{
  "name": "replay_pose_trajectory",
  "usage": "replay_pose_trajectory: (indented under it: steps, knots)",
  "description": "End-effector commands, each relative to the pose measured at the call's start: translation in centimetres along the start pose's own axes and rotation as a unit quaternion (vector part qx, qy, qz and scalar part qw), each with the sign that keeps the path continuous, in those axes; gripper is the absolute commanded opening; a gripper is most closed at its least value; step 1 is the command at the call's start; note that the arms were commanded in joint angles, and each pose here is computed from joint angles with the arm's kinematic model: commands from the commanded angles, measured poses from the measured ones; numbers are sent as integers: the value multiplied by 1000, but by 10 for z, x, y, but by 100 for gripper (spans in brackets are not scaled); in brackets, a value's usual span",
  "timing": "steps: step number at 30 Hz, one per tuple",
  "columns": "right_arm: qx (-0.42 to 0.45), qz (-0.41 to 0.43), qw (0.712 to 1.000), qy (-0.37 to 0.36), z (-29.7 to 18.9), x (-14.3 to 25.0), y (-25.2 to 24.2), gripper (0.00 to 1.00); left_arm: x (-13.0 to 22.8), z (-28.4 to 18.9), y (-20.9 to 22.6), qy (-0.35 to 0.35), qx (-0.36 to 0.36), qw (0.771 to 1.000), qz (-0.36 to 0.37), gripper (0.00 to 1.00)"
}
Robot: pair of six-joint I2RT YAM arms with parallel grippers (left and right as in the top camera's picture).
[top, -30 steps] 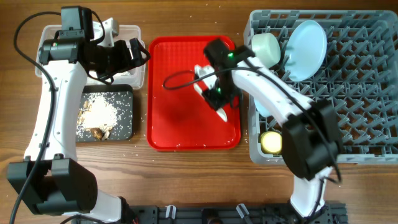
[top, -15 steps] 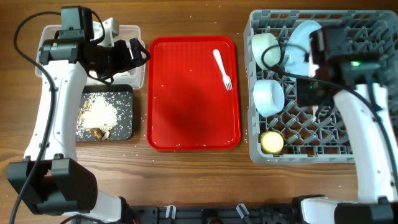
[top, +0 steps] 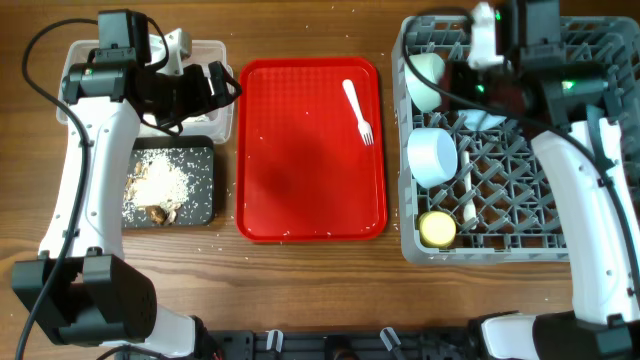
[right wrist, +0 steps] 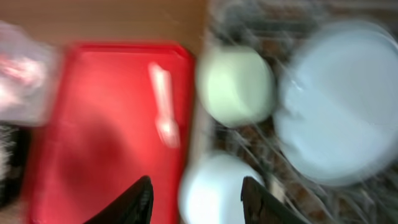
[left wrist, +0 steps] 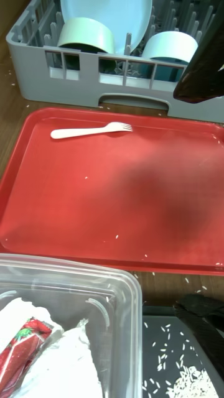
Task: Sort waste into correct bins and load items into the dishwasher rack
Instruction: 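Grasp the white spoon on the red tray and place it in the rack, then grasp the white fork on the red tray and place it in the rack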
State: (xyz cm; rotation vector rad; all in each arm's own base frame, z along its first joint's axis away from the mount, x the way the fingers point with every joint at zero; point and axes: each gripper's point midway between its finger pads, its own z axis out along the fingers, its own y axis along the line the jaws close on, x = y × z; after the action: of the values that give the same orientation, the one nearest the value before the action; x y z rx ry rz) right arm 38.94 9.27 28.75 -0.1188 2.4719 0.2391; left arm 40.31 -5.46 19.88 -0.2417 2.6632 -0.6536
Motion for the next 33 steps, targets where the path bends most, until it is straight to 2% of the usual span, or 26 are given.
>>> replay_pose_trajectory:
  steps: [1, 3, 7, 11, 13, 16, 20, 23, 26, 30, 33]
  knots:
    - [-56, 14, 998, -18, 23, -17, 56, 48, -5, -8, -5, -13, 3, 1000, 7, 100]
    - [-59, 19, 998, 21, 72, -9, 73, 48, -5, -8, -5, -13, 3, 1000, 7, 100]
    - [-35, -6, 988, 153, 179, 38, 77, 54, -5, -8, -5, -13, 3, 1000, 7, 100]
    - [13, -19, 970, 240, 230, 90, 55, 54, -5, -7, -5, -12, 3, 1000, 7, 100]
    - [18, -24, 965, 261, 242, 104, 51, 53, -5, -8, -5, -13, 3, 1000, 7, 100]
    - [37, -31, 960, 276, 257, 118, 43, 45, -5, -7, -5, -12, 3, 1000, 7, 100]
    - [66, -41, 956, 284, 274, 129, 30, 39, -5, -8, -5, -13, 3, 1000, 7, 100]
    - [65, -41, 957, 280, 284, 131, 30, 27, -5, -8, -5, -13, 3, 1000, 7, 100]
    - [65, -45, 955, 287, 284, 135, 29, 5, -5, -8, -5, -13, 3, 1000, 7, 100]
    - [28, -48, 947, 316, 276, 145, 40, 4, -5, -8, -5, -13, 3, 1000, 7, 100]
    - [11, -47, 947, 318, 262, 134, 48, 4, -5, -8, -5, -13, 3, 1000, 7, 100]
